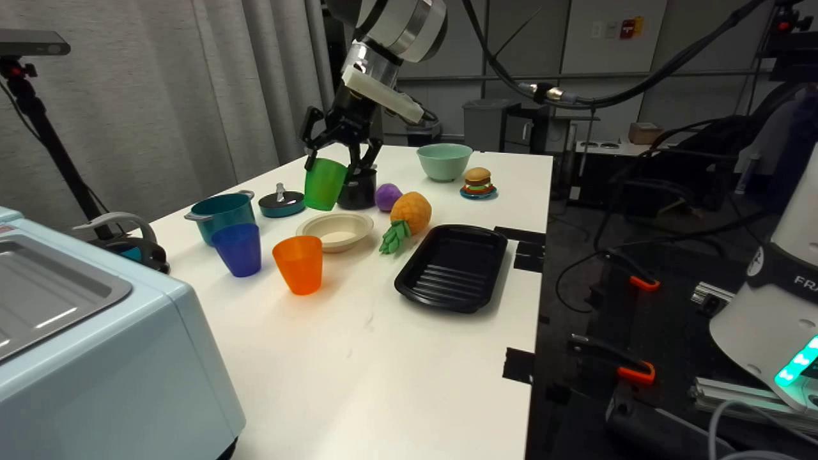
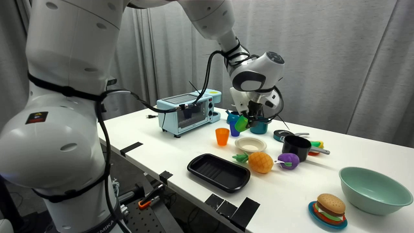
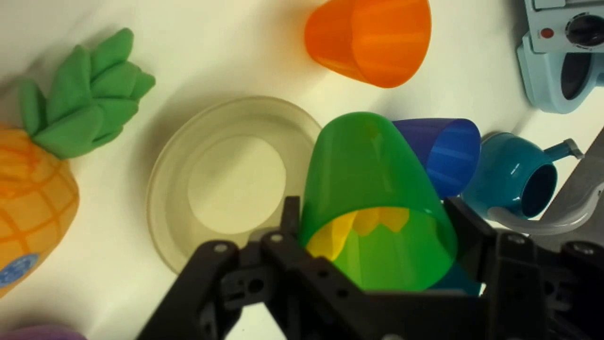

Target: Pour the contents in the cup into the bowl

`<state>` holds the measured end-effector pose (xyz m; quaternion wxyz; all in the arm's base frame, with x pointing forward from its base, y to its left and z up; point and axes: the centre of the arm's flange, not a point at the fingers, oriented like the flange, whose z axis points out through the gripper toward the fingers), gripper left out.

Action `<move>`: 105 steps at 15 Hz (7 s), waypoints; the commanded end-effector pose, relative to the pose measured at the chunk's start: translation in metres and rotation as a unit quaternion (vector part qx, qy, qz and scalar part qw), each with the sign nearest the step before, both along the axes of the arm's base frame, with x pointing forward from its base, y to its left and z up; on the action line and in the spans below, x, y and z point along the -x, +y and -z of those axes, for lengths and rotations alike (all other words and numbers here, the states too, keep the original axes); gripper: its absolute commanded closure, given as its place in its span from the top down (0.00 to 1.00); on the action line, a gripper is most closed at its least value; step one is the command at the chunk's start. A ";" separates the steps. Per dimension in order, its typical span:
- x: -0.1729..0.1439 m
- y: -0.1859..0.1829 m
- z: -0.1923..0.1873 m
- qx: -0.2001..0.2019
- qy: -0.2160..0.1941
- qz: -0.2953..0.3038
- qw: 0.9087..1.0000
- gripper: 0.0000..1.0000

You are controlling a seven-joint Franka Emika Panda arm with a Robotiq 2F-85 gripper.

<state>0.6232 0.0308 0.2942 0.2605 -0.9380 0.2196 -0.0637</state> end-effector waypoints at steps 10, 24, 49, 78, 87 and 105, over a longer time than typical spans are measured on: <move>-0.037 -0.038 0.025 -0.135 0.130 0.095 0.978 0.50; -0.047 -0.055 0.058 -0.289 0.255 0.162 0.909 0.50; -0.046 -0.069 0.092 -0.396 0.327 0.199 0.834 0.50; -0.038 -0.074 0.103 -0.425 0.251 0.089 0.865 0.50; -0.031 -0.085 0.124 -0.327 0.161 -0.076 0.928 0.50; -0.031 -0.105 0.134 -0.161 0.066 -0.376 0.910 0.50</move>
